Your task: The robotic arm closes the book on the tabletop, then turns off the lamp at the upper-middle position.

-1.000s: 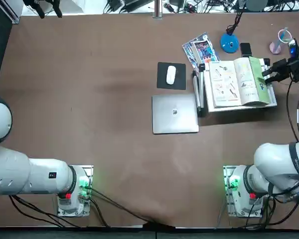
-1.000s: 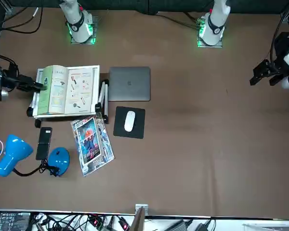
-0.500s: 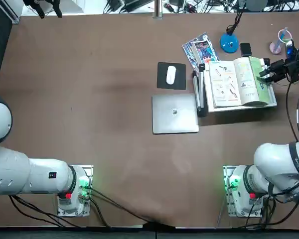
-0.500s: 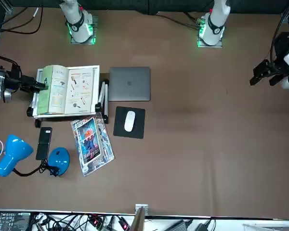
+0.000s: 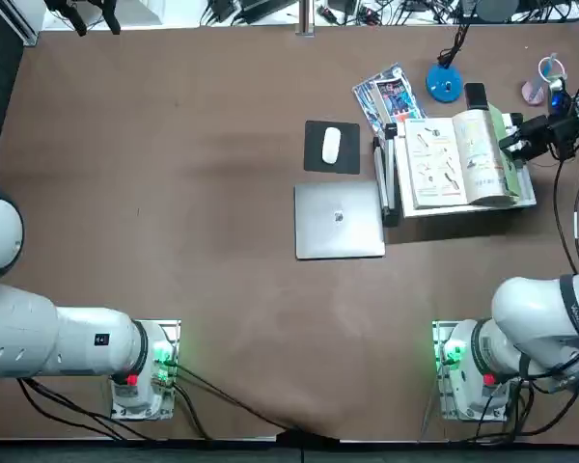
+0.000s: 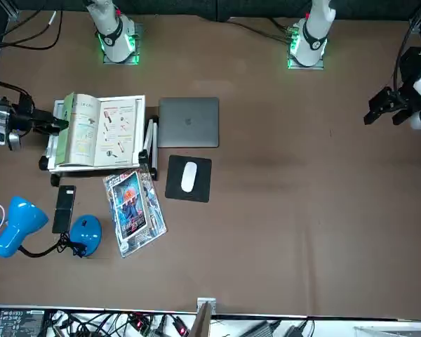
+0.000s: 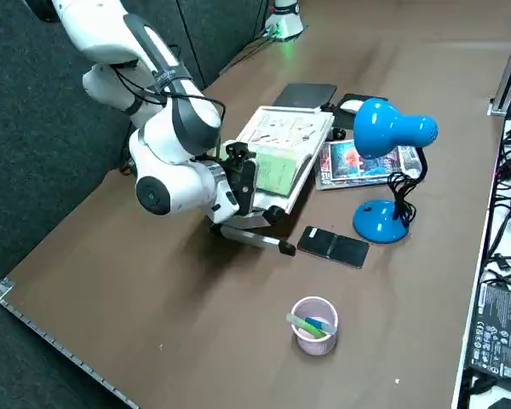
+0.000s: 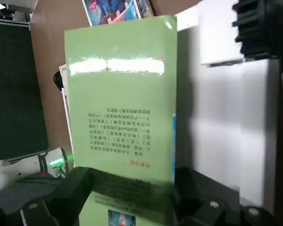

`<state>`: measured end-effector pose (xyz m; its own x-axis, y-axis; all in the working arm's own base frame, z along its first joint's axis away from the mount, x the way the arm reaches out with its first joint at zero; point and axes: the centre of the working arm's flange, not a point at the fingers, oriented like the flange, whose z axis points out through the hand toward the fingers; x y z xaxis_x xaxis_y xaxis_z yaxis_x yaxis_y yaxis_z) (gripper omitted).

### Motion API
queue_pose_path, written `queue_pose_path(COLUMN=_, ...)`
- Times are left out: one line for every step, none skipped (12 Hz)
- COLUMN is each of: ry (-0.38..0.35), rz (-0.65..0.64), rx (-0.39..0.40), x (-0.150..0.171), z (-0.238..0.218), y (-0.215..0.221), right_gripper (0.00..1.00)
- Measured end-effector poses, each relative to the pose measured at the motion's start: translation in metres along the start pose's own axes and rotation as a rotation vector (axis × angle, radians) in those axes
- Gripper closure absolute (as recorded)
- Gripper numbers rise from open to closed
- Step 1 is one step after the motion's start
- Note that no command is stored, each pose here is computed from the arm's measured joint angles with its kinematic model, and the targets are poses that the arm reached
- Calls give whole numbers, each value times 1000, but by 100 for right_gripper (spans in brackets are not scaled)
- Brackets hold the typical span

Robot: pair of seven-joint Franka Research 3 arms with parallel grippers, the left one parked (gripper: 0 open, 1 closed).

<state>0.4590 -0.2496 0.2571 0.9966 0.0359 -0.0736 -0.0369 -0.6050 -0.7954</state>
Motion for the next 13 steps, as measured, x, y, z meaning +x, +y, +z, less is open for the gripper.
queue_pose_path(ry=-3, rz=0, rx=5, x=0, z=1, y=0, right_gripper=0)
queue_pose_path(ry=-7, rz=-1, rx=10, x=-1, z=1, y=-1, right_gripper=0)
queue_pose_path(ry=-9, rz=-3, rx=13, x=-1, z=1, y=-2, right_gripper=0)
queue_pose_path(ry=-10, rz=-5, rx=16, x=-1, z=1, y=-3, right_gripper=0)
queue_pose_path(ry=-13, rz=-9, rx=20, x=-1, z=0, y=-4, right_gripper=0)
queue_pose_path(ry=-16, rz=-15, rx=26, x=0, z=-2, y=-8, right_gripper=0)
queue_pose_path(ry=-18, rz=-18, rx=29, x=0, z=-3, y=-10, right_gripper=0)
queue_pose_path(ry=-18, rz=-21, rx=30, x=0, z=-5, y=-12, right_gripper=0)
queue_pose_path(ry=-19, rz=-24, rx=31, x=-1, z=-6, y=-15, right_gripper=0)
queue_pose_path(ry=-19, rz=-28, rx=32, x=-1, z=-8, y=-18, right_gripper=0)
queue_pose_path(ry=-19, rz=-32, rx=32, x=-1, z=-10, y=-21, right_gripper=0)
queue_pose_path(ry=-19, rz=-36, rx=32, x=-1, z=-12, y=-24, right_gripper=0)
queue_pose_path(ry=-20, rz=-40, rx=33, x=-2, z=-13, y=-27, right_gripper=0)
